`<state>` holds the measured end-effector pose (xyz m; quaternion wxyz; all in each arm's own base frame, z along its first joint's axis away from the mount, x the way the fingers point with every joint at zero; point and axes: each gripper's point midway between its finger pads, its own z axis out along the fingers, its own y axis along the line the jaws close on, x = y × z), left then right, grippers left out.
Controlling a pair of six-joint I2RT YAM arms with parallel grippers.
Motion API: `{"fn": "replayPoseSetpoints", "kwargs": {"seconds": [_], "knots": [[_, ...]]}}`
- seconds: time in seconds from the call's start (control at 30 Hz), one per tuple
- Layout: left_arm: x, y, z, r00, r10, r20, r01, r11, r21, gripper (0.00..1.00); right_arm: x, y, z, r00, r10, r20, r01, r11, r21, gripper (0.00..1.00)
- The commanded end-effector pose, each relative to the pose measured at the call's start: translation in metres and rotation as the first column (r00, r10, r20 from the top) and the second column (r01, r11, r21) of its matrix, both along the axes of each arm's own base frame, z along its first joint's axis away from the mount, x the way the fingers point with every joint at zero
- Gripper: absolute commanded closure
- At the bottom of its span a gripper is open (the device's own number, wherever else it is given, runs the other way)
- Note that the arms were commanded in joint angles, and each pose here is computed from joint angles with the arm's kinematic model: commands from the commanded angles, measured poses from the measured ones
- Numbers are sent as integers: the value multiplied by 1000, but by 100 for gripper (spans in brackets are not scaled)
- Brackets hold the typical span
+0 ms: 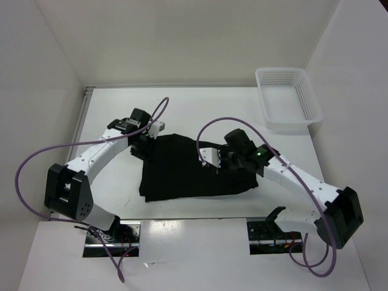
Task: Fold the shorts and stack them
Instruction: Fold the shorts
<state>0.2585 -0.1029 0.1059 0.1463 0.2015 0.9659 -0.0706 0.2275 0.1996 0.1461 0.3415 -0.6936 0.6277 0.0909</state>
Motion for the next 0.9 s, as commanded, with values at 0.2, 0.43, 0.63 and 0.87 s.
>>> {"fn": "replayPoseSetpoints", "kwargs": {"seconds": [0.2,0.43,0.63,0.87], "knots": [[-18,-29,-57,990,-112,-86,112,994,-7,55,3,-10,-85,985,-143,-95,134,986,-102,78],[-39,-18,-92,983,-119,-141,127,991,50,55,14,-45,-119,989,-143,43,149,956,-253,84],[-28,4,-109,994,-83,-68,94,980,173,55,30,-39,-114,981,-167,98,186,956,-227,78],[34,31,-117,996,63,-59,-47,970,240,57,62,-5,-95,974,-170,149,191,971,-141,77]]}}
